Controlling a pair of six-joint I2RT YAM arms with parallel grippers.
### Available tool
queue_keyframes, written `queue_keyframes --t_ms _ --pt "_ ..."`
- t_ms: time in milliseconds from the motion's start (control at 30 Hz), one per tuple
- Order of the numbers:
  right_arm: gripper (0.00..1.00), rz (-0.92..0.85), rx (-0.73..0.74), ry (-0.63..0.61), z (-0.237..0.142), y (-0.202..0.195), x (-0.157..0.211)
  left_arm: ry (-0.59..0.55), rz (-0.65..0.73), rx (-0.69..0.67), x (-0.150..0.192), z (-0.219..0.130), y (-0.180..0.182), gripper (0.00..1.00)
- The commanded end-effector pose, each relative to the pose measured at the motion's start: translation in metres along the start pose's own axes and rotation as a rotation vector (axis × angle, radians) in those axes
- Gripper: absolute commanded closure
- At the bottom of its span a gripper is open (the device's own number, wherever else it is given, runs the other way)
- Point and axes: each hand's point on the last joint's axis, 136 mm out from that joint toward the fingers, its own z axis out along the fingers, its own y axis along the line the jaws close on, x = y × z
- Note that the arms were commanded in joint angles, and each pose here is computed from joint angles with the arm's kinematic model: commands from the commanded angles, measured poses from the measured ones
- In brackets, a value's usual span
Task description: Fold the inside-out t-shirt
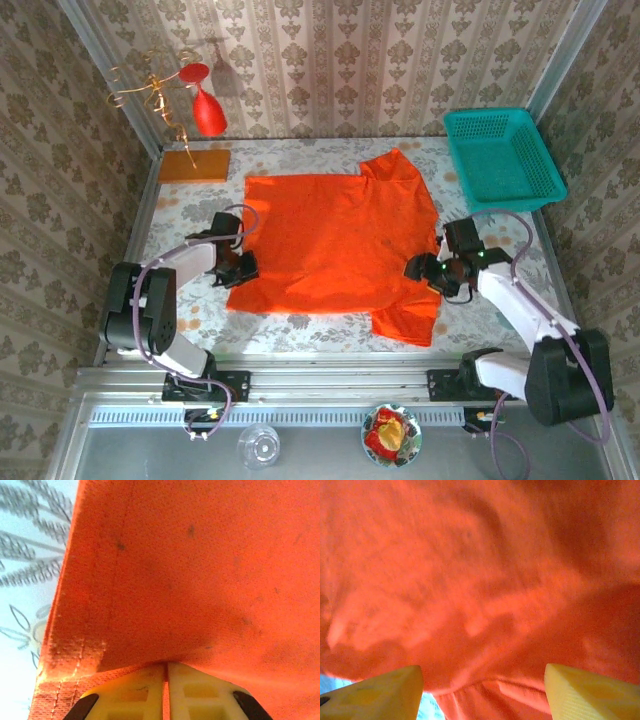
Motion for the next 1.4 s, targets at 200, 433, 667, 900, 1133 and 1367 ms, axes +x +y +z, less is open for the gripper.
queue_keyframes --t_ms 200,433,667,900,1133,1367 --pt "0.34 -0.039 -0.02 0.124 -0.001 0.01 0.067 -0.021 0.016 0.003 -0.021 -0.005 0.003 0.87" --pt "0.33 -0.015 -0.021 0.186 0.024 0.006 0.089 -0.061 0.033 0.054 -0.019 -0.029 -0.012 0.77" --pt "0.33 0.001 0.066 0.279 0.038 -0.017 0.128 -0.058 0.047 0.073 -0.003 -0.038 -0.018 0.76" --pt "0.32 -0.048 0.01 0.242 0.014 0.013 0.127 -0.047 0.061 0.077 0.016 -0.039 -0.019 0.75" --pt "0.32 -0.157 -0.059 0.252 0.013 0.061 0.123 -0.048 0.063 0.076 0.022 -0.043 -0.018 0.75" --pt "0.4 -0.353 0.148 0.234 0.028 0.07 0.123 -0.063 0.057 0.067 0.023 -0.046 -0.016 0.75"
